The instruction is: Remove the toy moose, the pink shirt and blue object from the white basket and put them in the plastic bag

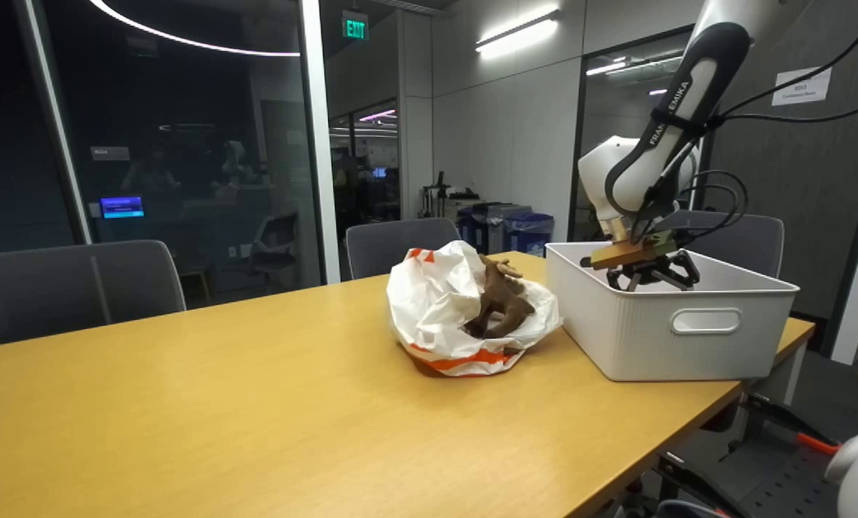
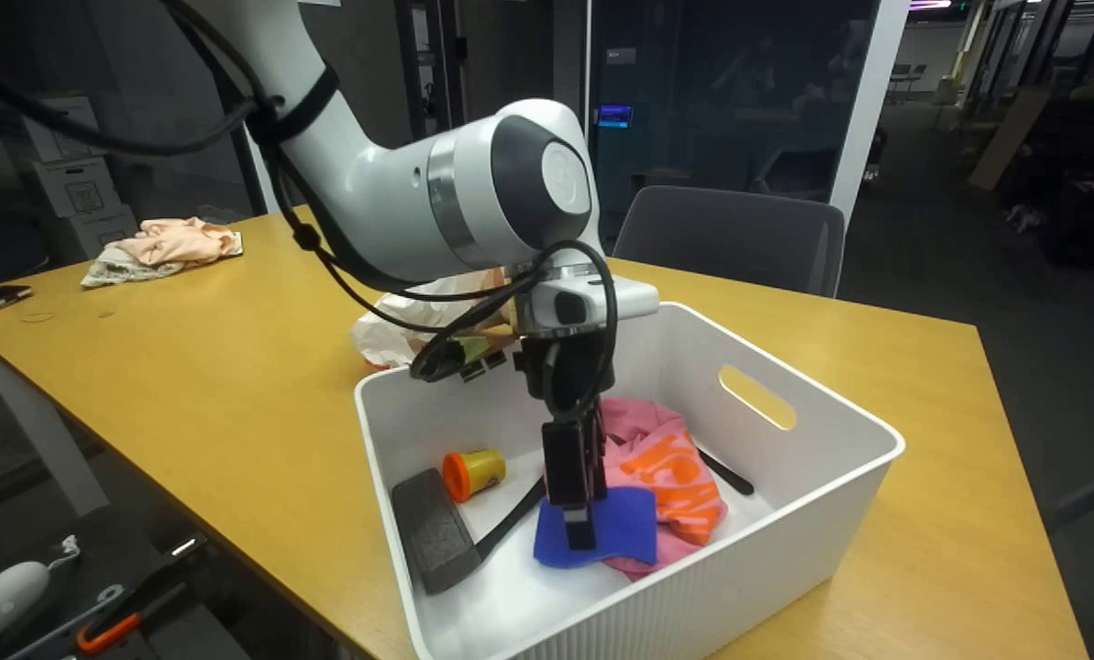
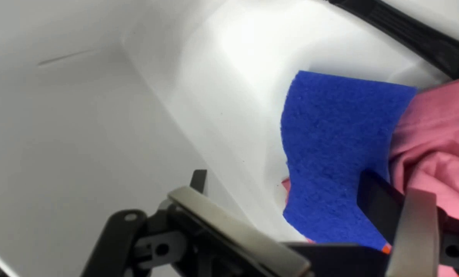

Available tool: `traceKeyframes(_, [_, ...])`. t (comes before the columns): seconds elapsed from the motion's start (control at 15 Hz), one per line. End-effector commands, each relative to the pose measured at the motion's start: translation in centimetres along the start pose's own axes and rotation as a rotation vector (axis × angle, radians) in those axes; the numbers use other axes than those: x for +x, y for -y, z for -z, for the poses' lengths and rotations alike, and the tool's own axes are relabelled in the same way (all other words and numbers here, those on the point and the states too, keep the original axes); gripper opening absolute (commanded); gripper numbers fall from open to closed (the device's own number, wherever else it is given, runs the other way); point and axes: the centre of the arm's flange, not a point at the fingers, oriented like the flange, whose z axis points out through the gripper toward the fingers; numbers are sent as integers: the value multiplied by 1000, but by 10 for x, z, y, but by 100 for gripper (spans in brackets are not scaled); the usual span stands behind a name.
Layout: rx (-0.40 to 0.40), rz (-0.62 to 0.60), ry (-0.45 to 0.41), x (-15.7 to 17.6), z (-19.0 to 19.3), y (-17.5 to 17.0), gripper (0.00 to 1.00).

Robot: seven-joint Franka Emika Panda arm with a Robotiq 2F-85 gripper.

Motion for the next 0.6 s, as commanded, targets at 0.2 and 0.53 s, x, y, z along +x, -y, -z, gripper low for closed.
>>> traceKeyframes(0.2, [30,-36,20,-1,-30,-4,71])
traceKeyframes(0.53, [48,-62,62,1,-38,-7,39])
